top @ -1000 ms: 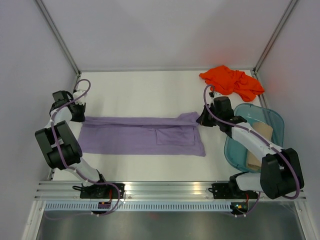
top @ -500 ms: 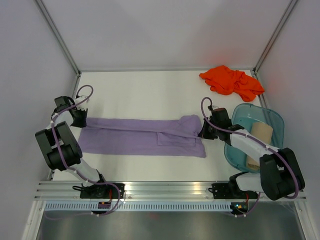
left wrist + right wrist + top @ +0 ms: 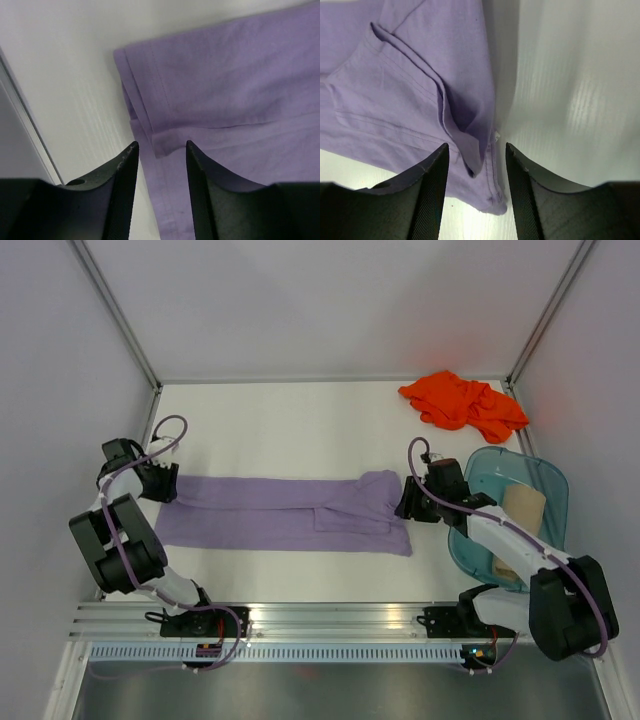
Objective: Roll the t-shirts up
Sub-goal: Fold the tshirt
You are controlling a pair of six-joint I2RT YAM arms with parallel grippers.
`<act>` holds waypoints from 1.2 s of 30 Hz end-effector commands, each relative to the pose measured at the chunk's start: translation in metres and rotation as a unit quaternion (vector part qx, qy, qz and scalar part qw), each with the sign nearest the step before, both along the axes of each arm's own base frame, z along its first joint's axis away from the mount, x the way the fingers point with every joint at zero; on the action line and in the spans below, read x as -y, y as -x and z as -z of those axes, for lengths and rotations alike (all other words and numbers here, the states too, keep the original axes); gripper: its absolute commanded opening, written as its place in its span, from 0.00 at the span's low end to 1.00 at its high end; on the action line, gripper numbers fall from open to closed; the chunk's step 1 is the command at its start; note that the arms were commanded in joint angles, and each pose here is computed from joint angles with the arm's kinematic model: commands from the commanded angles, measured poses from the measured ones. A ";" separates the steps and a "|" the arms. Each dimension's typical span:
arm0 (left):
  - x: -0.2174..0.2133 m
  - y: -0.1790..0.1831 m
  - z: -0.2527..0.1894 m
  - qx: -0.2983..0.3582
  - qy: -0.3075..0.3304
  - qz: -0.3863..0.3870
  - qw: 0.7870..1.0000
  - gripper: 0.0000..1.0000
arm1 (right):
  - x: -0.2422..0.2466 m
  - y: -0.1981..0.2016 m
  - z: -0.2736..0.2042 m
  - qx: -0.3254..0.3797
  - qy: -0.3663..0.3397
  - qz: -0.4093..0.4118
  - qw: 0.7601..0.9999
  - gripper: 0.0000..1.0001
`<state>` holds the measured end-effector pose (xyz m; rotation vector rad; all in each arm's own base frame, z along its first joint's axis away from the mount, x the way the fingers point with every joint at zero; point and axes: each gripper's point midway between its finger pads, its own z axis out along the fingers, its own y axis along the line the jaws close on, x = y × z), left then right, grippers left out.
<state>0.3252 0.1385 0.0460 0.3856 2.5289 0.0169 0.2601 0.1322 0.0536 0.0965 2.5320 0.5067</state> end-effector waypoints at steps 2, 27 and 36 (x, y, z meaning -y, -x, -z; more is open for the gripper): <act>-0.001 0.000 -0.040 0.058 -0.012 0.048 0.997 0.50 | 0.009 -0.021 -0.057 0.080 0.023 0.019 0.996 0.56; 0.021 0.004 -0.001 -0.014 0.026 -0.002 1.000 0.49 | -0.133 -0.088 0.004 0.053 0.041 -0.189 0.980 0.59; -0.013 0.016 -0.006 -0.040 -0.048 -0.085 0.994 0.47 | -0.133 -0.094 -0.018 0.076 0.049 -0.188 0.978 0.58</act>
